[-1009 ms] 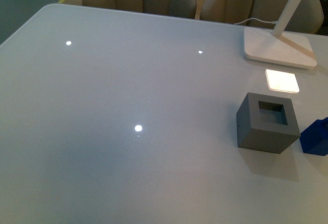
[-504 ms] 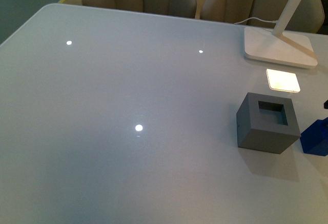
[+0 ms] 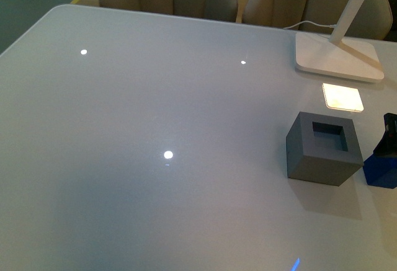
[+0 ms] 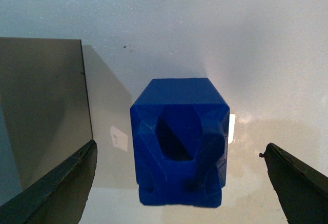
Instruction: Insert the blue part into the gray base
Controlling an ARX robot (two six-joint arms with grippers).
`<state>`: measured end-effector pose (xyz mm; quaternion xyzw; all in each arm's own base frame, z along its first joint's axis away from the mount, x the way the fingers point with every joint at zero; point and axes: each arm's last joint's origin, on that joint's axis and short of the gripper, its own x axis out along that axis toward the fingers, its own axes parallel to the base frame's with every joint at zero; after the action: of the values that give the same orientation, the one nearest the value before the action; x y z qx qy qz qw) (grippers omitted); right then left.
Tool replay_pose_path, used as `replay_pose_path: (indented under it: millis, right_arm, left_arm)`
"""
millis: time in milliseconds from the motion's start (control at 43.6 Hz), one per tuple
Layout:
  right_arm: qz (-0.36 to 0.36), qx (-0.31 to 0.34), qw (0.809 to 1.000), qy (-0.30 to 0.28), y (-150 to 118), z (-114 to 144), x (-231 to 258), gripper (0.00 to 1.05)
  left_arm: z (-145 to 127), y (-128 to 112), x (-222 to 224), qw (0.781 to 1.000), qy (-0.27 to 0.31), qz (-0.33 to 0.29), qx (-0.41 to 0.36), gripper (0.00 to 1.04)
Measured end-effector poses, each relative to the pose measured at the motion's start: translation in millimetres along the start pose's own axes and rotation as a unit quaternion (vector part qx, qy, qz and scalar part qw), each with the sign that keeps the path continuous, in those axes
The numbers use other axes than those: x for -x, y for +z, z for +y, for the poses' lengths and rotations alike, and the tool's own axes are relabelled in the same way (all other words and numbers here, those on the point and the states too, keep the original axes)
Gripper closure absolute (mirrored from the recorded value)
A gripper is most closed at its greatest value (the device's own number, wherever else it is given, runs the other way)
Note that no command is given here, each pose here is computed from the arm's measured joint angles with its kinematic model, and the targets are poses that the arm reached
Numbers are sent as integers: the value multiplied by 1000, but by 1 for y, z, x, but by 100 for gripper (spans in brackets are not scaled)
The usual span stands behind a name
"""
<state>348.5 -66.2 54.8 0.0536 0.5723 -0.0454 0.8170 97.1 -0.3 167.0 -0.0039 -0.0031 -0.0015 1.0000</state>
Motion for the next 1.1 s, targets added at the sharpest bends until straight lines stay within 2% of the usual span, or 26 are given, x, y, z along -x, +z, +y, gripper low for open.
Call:
replay_pose_path:
  millis: [138,183,481,688,848,1032,1100]
  right_arm:
    - [3,-3,1000,-1,3,0,-6,9]
    - [5,-4,1000,-4,4,-1,-8,12]
    - [17,-9,1000,-5,4,0,-12,56]
    - [25,-14,1000,-2,4,-1,-5,59]
    - [5,-18,1000,6,11,3,25,59]
    - [-40,-11,999,25,22,23,71,59]
    - [-56,-4,998,35,24,40,87,59]
  left_arm:
    - [0,0,0,1000,0,0,0,7]
    - [0,0,0,1000,0,0,0,7]
    - [0,0,0,1000,0,0,0,7]
    - [0,0,0,1000,0,0,0,7]
    - [0,0,0,1000,0,0,0,7]
    - [0,0,0,1000,0,0,0,7]
    - [0,0,0,1000,0,0,0,7]
